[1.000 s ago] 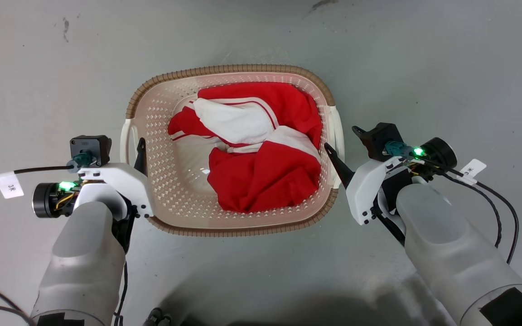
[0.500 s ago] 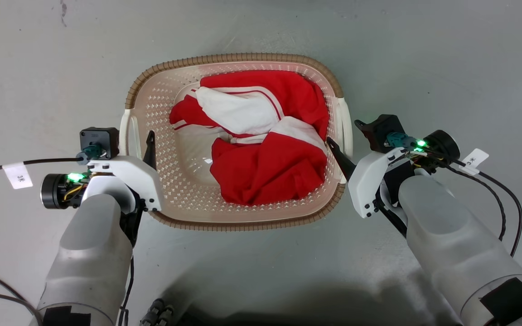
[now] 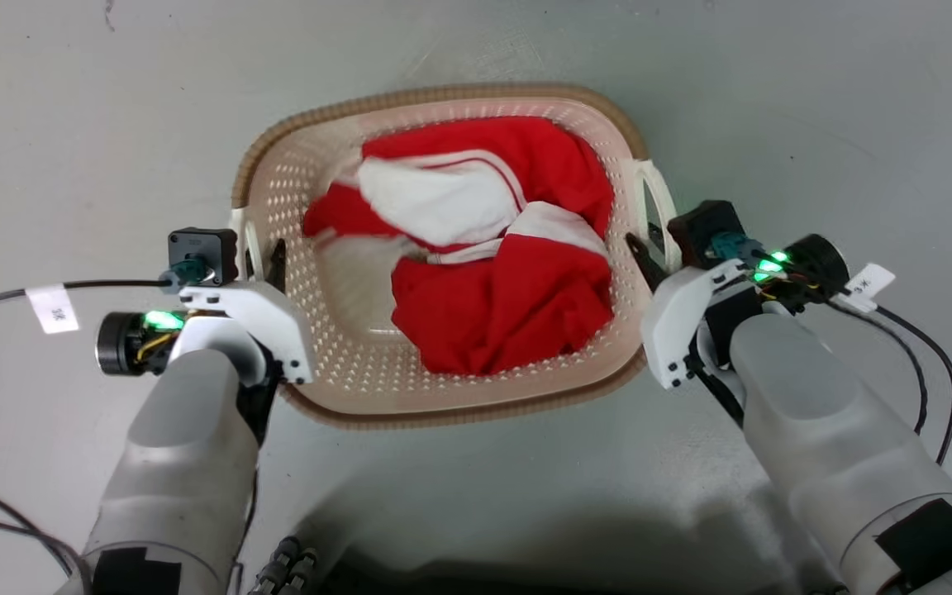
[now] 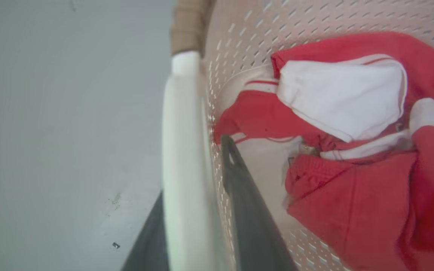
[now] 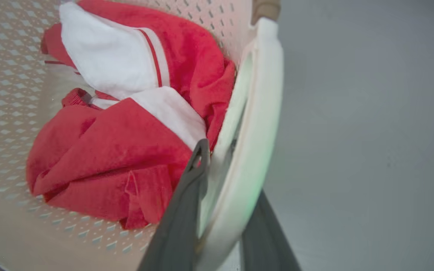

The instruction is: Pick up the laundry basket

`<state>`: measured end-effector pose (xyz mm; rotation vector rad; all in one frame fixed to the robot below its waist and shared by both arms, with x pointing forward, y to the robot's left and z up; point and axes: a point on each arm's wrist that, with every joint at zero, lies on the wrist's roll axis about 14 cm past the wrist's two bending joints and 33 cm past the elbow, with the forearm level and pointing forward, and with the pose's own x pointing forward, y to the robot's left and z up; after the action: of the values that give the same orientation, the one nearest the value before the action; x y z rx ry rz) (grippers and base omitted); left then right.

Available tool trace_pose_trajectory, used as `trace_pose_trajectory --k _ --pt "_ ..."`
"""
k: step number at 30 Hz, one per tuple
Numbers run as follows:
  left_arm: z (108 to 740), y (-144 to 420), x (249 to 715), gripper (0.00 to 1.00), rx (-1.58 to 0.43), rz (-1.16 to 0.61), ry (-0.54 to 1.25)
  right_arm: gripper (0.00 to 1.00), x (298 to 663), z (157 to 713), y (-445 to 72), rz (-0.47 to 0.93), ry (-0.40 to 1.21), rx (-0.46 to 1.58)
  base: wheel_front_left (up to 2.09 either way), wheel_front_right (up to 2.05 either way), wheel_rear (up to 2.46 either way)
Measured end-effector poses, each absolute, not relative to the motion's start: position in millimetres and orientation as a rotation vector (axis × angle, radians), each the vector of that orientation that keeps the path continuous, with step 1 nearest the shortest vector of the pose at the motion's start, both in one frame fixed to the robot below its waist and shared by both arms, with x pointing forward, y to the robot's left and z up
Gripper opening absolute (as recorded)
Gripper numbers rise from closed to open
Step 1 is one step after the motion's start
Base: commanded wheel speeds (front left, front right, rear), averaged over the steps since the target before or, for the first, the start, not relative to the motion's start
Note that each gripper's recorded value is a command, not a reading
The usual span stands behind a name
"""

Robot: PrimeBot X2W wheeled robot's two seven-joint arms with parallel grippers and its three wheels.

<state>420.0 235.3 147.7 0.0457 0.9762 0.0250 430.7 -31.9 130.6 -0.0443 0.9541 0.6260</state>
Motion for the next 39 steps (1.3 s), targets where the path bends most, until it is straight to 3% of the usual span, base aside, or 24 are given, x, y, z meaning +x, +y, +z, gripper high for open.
trace_pose_trajectory --k 22,39 --pt "186 220 425 0.00 0.016 0.001 0.919 0.00 435 177 -39 0.616 0.901 -0.081 0.00 0.00 0.00" --pt "241 202 406 0.00 -0.014 -0.039 0.881 0.00 405 241 -57 0.578 0.894 -0.123 0.00 0.00 0.00"
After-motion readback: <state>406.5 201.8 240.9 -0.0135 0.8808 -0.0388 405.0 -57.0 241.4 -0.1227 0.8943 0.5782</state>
